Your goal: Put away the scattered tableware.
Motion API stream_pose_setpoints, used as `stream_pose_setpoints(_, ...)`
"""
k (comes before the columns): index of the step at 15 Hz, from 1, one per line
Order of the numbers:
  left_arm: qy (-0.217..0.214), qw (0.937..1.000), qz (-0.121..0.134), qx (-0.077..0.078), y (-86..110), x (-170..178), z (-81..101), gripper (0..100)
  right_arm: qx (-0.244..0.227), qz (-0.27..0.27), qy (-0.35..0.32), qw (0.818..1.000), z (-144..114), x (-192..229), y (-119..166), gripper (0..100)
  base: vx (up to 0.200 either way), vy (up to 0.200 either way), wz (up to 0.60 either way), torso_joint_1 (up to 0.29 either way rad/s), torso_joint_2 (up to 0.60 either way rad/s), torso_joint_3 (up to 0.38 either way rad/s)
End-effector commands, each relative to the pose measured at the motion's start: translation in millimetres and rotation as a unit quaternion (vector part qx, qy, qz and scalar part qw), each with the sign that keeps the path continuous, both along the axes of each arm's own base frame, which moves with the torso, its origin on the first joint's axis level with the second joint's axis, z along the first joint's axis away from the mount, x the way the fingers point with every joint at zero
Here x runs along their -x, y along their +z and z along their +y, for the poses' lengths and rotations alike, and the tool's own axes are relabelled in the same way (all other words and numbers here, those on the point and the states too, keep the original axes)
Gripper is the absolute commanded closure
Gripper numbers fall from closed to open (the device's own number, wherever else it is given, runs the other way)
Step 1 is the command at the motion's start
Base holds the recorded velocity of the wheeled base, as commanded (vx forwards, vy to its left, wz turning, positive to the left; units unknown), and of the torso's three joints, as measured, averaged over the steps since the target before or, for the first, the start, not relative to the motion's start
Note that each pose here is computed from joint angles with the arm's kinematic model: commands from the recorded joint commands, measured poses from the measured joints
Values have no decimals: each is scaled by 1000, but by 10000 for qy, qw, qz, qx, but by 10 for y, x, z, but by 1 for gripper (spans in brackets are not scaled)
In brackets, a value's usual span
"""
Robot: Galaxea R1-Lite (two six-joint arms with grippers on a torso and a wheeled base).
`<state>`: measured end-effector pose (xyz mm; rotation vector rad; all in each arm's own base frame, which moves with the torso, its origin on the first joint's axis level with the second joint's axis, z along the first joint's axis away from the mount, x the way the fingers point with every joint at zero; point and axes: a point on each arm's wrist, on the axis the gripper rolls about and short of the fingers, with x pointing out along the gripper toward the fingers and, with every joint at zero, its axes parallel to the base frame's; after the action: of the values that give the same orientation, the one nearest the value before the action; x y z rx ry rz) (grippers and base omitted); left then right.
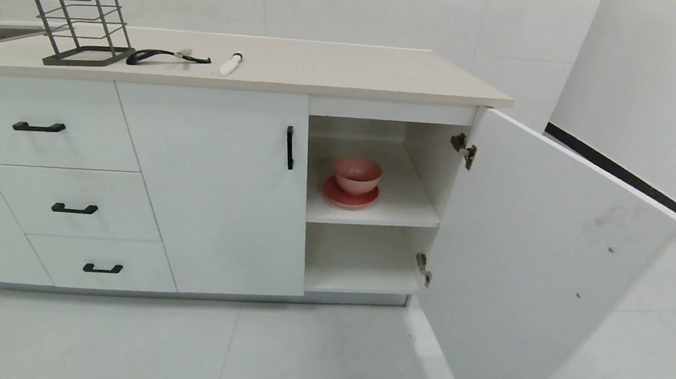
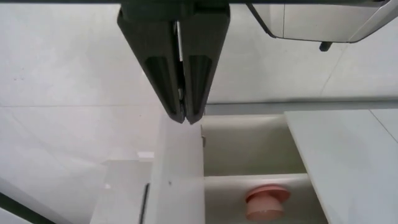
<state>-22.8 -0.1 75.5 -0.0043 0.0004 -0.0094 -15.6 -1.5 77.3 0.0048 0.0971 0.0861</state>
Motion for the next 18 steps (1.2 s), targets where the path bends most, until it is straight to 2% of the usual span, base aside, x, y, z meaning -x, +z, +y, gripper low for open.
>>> stream_pose_setpoints(1,1,10000,-2,2,0,0,0,0,3,22,-3,10000,0,-3,0,100,0,-200,0,7,2,-2)
stream_pose_setpoints(7,8,10000,-9,40,1,0,0,0,7,-9,5,10000,1,-5,3,100,0,-200,0,1,1,2)
stream_pose_setpoints(8,8,10000,-9,40,1,0,0,0,-6,-424,-9,9991,1,-6,96,100,0,-200,0,2,-2,2)
stream_pose_setpoints(9,8,10000,-9,40,1,0,0,0,-6,-424,-9,9991,1,-6,96,100,0,-200,0,-2,-7,-2)
stream_pose_setpoints(10,8,10000,-9,40,1,0,0,0,192,-1014,-48,9947,31,-73,466,100,0,-200,0,2,2,2)
stream_pose_setpoints(12,16,10000,-17,48,3,0,1,0,236,-681,535,9960,57,-230,684,100,0,0,0,0,0,0)
stream_pose_setpoints(13,24,10000,-17,94,3,0,1,0,243,-266,816,9960,73,-536,952,100,0,0,0,0,0,0)
stream_pose_setpoints(15,39,9999,-24,125,5,0,2,0,309,-70,1149,9929,129,-1026,1170,100,0,0,0,0,0,0)
stream_pose_setpoints(18,39,9999,-17,125,3,0,2,0,311,-14,1281,9913,207,-1668,1110,100,0,0,0,0,0,0)
